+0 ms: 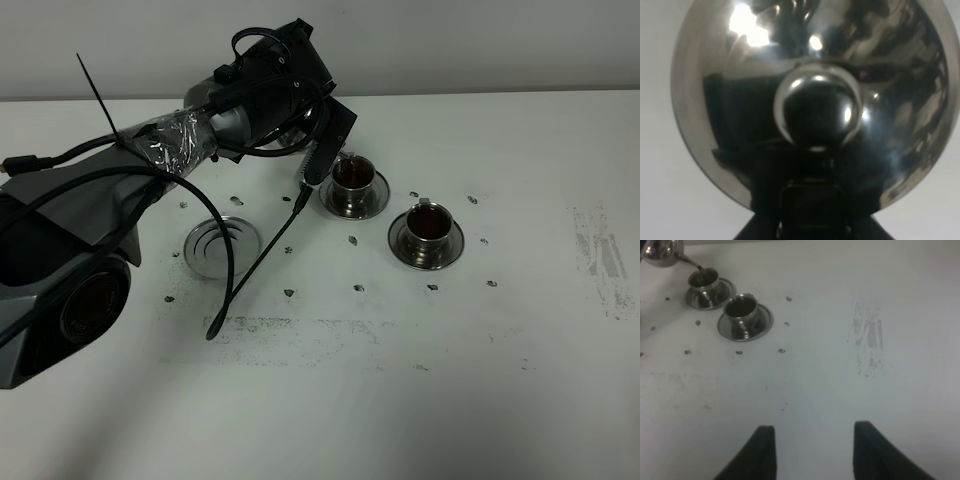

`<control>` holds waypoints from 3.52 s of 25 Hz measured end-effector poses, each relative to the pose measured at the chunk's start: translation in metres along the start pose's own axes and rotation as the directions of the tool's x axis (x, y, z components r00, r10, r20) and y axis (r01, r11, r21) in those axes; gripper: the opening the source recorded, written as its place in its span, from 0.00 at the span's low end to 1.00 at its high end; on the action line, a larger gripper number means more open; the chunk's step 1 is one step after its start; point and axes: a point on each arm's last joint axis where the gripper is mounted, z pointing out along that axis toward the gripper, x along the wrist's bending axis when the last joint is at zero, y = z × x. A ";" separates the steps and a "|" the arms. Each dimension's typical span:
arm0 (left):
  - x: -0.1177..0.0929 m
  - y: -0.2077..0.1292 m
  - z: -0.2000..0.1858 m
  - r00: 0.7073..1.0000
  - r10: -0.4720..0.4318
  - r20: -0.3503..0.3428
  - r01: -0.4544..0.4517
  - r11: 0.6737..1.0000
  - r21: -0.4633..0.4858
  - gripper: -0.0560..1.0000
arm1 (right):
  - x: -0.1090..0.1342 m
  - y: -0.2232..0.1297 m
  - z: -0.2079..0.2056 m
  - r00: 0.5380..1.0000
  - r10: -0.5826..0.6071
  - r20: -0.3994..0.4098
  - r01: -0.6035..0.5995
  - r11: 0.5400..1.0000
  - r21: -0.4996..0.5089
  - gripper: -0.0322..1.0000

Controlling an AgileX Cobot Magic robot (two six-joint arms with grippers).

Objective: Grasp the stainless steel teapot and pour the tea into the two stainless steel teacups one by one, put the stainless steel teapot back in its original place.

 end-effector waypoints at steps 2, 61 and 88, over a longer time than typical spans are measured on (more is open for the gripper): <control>0.000 0.000 0.000 1.000 0.001 0.000 -0.001 1.000 0.000 0.23 | 0.000 0.000 0.000 1.000 0.000 0.000 0.000 1.000 0.000 0.37; -0.005 -0.006 0.006 0.998 -0.030 0.048 0.031 0.999 -0.031 0.23 | 0.000 0.000 0.000 1.000 0.000 0.000 0.000 1.000 0.000 0.37; -0.016 -0.053 -0.019 0.842 -0.414 0.346 0.505 0.831 -0.233 0.23 | 0.000 0.000 0.000 1.000 0.000 0.000 0.000 1.000 0.000 0.37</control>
